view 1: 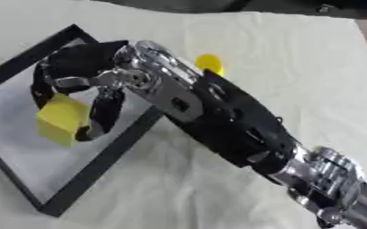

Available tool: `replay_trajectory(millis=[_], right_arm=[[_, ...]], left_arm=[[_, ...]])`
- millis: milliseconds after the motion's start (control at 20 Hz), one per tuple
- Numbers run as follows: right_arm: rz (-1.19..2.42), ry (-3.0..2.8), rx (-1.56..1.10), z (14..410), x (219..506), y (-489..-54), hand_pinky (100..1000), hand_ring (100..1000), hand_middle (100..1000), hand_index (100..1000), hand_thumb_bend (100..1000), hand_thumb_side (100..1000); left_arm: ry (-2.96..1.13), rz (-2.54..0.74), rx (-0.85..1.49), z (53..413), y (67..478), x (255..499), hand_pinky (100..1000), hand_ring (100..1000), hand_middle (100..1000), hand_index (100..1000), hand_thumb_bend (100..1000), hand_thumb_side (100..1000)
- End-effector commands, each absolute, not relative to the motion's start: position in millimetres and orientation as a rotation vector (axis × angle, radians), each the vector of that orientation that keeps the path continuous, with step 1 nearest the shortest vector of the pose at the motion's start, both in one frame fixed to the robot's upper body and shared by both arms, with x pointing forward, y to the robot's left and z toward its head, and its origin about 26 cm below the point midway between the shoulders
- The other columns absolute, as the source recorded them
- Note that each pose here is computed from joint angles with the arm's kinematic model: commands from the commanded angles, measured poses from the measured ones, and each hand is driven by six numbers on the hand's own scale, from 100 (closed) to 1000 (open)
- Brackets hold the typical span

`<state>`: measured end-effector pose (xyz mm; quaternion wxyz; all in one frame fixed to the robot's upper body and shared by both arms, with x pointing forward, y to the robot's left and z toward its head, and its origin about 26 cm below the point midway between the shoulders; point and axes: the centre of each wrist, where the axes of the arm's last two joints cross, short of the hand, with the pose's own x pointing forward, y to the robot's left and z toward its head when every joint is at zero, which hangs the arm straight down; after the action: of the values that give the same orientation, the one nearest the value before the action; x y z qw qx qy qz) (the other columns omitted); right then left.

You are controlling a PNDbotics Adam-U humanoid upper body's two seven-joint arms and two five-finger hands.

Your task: Pick up objects on the table and place them in the box.

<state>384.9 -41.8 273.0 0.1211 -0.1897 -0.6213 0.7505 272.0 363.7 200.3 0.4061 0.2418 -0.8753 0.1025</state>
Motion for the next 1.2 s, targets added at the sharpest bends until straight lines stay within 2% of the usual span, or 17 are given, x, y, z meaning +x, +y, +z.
replay_trajectory(millis=[50,150,250,350,500,850,1050,1200], right_arm=[[2.209,-1.782,-0.604,276.2,389.8,-39.3,828,723,587,676,467,100],[2.233,-1.729,-0.622,271.0,395.5,-39.8,844,768,649,722,502,100],[2.234,-1.704,-0.645,267.2,400.5,-41.4,864,821,745,788,565,174],[2.208,-1.700,-0.674,264.2,405.4,-43.8,878,851,794,826,613,236],[2.146,-1.734,-0.737,264.8,409.1,-47.3,888,864,810,845,654,266],[2.032,-1.869,-0.800,284.8,404.6,-54.0,885,851,798,846,661,279],[1.917,-2.010,-0.815,309.3,391.6,-62.8,879,836,780,835,649,311],[1.784,-2.169,-0.836,344.0,371.0,-78.8,875,821,756,828,637,333]], left_arm=[[-2.241,0.235,0.619,209.1,362.4,270.5,778,805,807,897,666,698],[-2.242,0.235,0.619,209.2,362.3,270.6,778,805,807,897,665,698],[-2.242,0.236,0.618,209.0,362.1,270.5,778,805,807,897,665,698],[-2.241,0.236,0.617,208.9,361.9,270.6,778,805,807,897,665,698],[-2.241,0.234,0.617,208.7,361.8,270.6,779,805,807,898,665,699],[-2.240,0.239,0.616,208.3,362.0,270.8,779,806,808,898,662,700],[-2.238,0.249,0.622,207.6,363.1,270.3,779,805,808,898,661,699],[-2.236,0.266,0.634,207.1,365.1,269.5,779,805,808,898,660,697]])
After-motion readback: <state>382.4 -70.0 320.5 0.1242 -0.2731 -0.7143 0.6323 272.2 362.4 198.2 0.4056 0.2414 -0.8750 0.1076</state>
